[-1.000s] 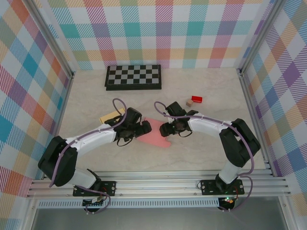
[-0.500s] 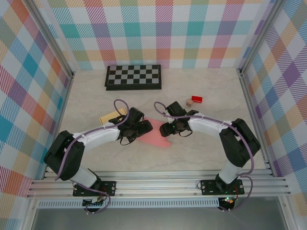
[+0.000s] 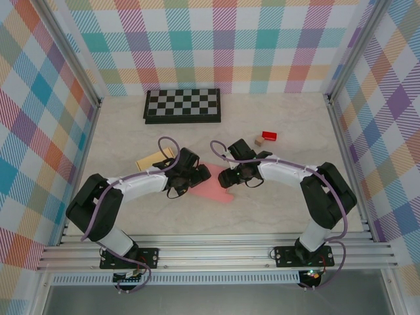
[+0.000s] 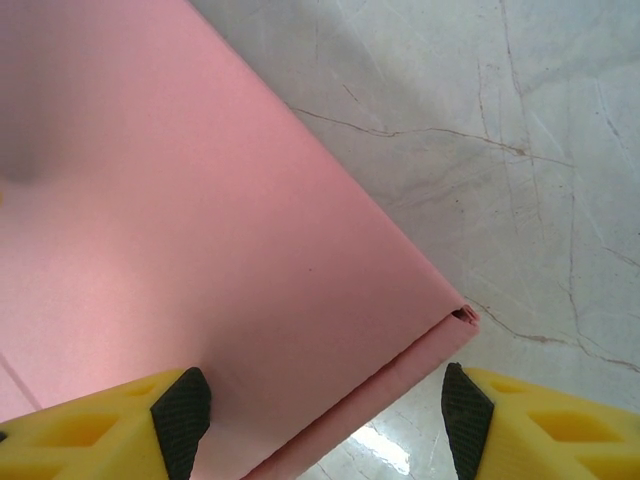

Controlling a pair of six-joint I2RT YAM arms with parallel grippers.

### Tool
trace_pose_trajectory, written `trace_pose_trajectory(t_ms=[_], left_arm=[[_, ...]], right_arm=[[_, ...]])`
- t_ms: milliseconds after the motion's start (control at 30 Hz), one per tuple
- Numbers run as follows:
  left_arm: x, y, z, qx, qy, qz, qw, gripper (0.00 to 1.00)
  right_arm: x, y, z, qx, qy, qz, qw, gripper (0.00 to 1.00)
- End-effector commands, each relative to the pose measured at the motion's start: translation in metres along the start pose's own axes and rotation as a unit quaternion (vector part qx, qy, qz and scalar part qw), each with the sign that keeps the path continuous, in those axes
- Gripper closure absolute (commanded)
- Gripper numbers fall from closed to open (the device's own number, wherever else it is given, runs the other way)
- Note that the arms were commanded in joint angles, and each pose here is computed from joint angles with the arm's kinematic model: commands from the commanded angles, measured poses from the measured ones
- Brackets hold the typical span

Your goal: Fold the paper box

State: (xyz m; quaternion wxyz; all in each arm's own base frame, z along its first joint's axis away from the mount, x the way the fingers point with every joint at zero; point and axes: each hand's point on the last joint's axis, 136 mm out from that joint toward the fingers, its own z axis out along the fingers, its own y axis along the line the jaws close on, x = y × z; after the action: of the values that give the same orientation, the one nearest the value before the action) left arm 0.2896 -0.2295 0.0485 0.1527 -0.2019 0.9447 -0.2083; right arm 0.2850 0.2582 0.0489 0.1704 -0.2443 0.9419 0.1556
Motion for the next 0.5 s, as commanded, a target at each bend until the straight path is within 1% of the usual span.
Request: trace_pose_trajectory(t_ms=[0,167,300,333,467], left_arm=[[0.001,-0.005,0.005,0.008,0.006,-0.007,1.0,0.11],[0.002,-0.004,0.005,0.008,0.008,-0.01,1.0,0.16],[-0.006,0.002,0.0,-0.014,-0.011,0.008,1.0,0.16],[-0.003,0.009,-0.001,-0.029,-0.007,0.014,0.999,0.17],[-0.004,0.014,0.001,-0.037,-0.012,0.021,0.999,0.22]], right_arm=[[0.028,0.001,0.003,-0.01,0.045,-0.014,0.999,0.33],[0.027,0.003,0.0,-0.016,0.043,-0.017,0.999,0.32],[0.024,0.005,-0.004,-0.019,0.04,-0.017,0.999,0.3],[0.023,0.006,-0.006,-0.02,0.039,-0.019,0.999,0.3],[0.017,0.011,-0.015,-0.029,0.033,-0.022,0.999,0.29]])
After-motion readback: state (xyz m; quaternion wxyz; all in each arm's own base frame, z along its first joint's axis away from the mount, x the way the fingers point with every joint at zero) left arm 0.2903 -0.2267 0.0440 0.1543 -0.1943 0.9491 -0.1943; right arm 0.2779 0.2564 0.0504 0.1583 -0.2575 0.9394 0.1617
